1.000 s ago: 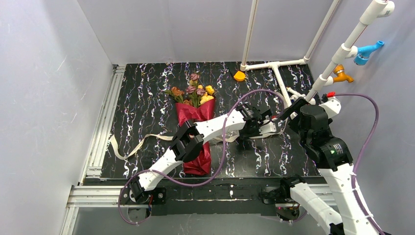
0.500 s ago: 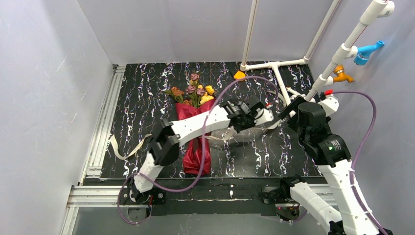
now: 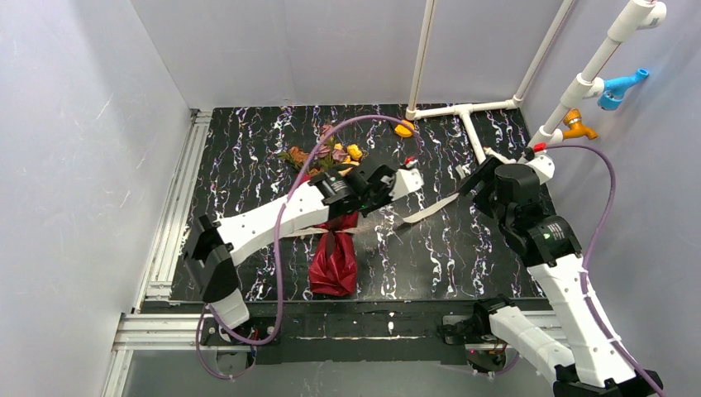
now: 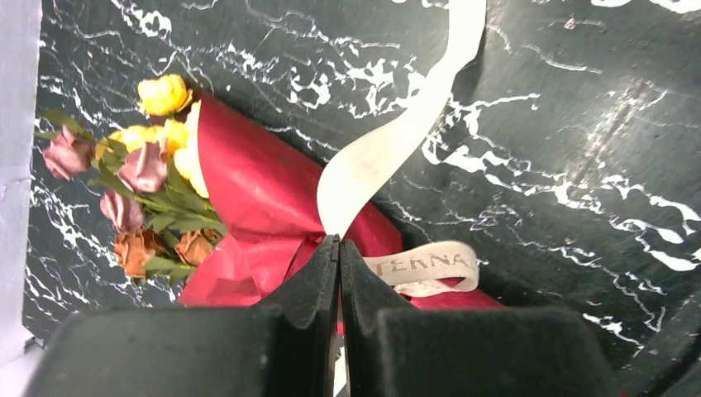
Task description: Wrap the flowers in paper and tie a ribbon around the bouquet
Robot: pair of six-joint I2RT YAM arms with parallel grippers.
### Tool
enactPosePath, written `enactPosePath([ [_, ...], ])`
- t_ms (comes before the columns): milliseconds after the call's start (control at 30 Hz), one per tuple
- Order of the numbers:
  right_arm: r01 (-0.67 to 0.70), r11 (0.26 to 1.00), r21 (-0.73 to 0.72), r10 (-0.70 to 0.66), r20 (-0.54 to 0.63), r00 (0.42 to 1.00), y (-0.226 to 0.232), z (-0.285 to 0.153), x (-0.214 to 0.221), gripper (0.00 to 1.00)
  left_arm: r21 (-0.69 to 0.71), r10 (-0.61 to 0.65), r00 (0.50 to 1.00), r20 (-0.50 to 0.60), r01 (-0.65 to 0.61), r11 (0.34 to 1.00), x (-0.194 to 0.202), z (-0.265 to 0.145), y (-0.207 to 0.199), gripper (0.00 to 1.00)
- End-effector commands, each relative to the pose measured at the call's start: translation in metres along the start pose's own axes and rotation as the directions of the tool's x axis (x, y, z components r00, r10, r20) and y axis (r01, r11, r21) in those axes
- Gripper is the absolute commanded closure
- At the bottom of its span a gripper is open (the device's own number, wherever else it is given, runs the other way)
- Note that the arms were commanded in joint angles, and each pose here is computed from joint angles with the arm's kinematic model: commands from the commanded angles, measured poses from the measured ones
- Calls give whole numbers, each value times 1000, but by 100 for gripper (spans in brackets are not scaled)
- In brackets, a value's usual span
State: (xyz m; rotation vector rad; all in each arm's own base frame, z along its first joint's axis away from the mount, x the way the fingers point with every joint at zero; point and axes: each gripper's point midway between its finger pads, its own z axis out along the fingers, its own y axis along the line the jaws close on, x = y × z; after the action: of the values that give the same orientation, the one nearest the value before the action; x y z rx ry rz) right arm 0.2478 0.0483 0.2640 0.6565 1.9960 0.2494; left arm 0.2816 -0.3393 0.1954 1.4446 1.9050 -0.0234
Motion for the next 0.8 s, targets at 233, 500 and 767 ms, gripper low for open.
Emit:
enactPosePath([
  [233,-96,977,-191,56,-205,977,50,33,52,20,-80,-121,990,79,127,989,48,-46,34,100],
  [500,-108,970,-218,50,-256,965,58,46,68,29,-176,-144,988,52,151,973,92,-47,44,100],
  [767,-107,968,-225,26,-334,942,63,56,98,32,-388,-133,968,212,208,898,118,-35,84,100],
])
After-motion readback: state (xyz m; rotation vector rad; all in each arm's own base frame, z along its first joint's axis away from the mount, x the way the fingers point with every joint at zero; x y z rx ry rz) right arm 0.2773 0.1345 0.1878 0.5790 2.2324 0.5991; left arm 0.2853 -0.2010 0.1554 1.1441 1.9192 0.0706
